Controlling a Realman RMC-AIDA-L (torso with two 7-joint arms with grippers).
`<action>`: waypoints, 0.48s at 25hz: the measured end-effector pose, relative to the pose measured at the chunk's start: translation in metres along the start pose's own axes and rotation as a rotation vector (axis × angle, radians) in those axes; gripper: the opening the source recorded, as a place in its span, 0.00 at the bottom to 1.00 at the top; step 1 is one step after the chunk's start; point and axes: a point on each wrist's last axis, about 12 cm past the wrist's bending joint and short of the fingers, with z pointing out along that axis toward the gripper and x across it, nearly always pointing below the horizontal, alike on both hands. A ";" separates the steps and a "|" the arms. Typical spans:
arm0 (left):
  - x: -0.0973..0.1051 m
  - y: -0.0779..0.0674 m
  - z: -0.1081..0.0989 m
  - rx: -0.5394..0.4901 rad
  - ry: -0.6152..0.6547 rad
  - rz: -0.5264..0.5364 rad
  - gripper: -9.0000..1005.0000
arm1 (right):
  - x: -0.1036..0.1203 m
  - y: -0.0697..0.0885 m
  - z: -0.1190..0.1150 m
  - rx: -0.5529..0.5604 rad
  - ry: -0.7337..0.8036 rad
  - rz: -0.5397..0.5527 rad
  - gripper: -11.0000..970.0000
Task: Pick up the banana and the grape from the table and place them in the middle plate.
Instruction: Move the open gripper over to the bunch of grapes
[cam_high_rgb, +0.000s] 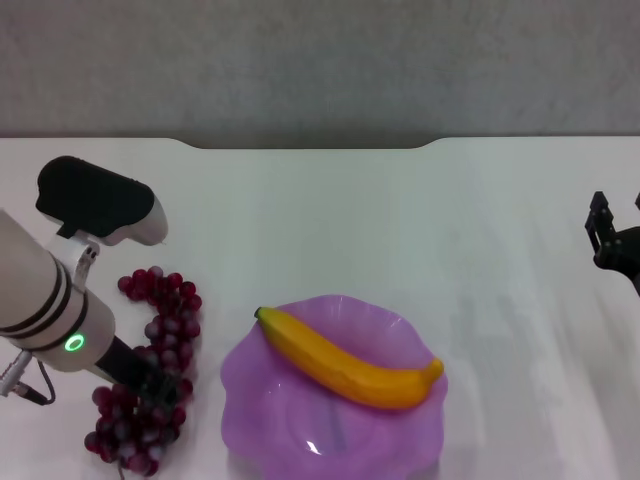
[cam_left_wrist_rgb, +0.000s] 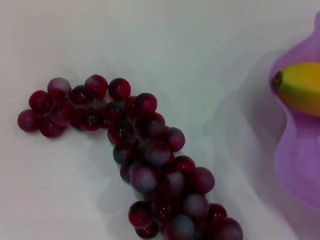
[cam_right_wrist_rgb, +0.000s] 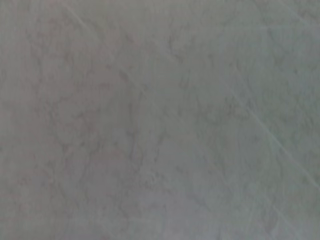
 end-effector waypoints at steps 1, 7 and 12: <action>0.000 0.000 0.001 0.001 0.005 -0.001 0.54 | 0.000 0.000 0.000 0.000 0.000 0.000 0.54; 0.000 0.001 0.003 0.000 0.009 -0.006 0.41 | 0.000 0.000 -0.001 0.001 -0.001 0.002 0.54; -0.001 0.002 0.002 -0.003 0.002 -0.008 0.30 | 0.000 0.000 -0.002 0.004 -0.005 0.005 0.54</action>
